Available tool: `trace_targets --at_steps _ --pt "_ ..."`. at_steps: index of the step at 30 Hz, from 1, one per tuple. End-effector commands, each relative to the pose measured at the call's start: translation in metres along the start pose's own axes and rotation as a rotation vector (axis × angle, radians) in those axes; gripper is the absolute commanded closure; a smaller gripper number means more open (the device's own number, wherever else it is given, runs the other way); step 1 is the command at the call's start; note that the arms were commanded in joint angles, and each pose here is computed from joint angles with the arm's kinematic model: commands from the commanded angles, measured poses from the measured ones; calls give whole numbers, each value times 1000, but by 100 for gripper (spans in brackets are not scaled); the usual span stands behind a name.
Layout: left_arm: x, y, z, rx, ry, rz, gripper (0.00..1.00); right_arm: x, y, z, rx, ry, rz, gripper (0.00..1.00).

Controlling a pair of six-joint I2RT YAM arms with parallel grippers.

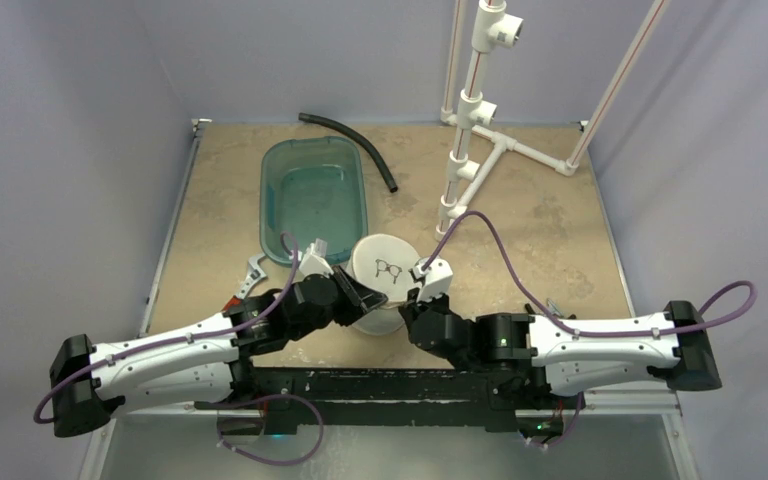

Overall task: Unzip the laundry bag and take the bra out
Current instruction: Unzip the laundry bag at the center of the board.

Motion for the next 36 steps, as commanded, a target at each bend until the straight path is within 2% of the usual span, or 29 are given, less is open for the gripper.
trace_targets --at_steps 1,15,24,25,26,27,28,30,31,34,36 --pt "-6 -11 -13 82 13 -53 100 -13 -18 1 -12 -72 -51 100" --pt "-26 -25 9 156 -22 -139 100 -12 1 -15 -81 -13 32 100" --pt "-25 -19 23 188 -14 -114 100 -12 9 -19 -58 2 69 100" --pt "-25 -19 24 192 -14 -112 100 -14 9 -15 -64 -40 84 87" --pt "-25 -18 25 200 -15 -108 100 -17 8 -8 -66 -99 104 58" --pt "-25 -18 24 210 -13 -106 100 -20 5 -1 -61 -150 107 39" --pt "-25 -17 25 223 -13 -101 100 -23 -2 3 -47 -174 90 27" --pt "-26 -18 24 246 -14 -97 100 -34 -14 9 9 -229 90 17" --pt "-27 -18 24 257 -14 -95 100 -41 -18 11 39 -268 97 15" --pt "-29 -19 25 290 -20 -96 100 -52 -40 11 140 -305 50 12" --pt "-31 -19 27 306 -13 -98 100 -44 -54 6 209 -276 69 12"
Point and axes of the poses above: each gripper's point midway between its finger pads, its own x axis out along the fingers, its own z axis along the line the jaws close on, y = z × x, the point moved 7 cm from there along -x, back along the fingers, and after that the axes turned 7 degrees about x, right-handed, at the moved point
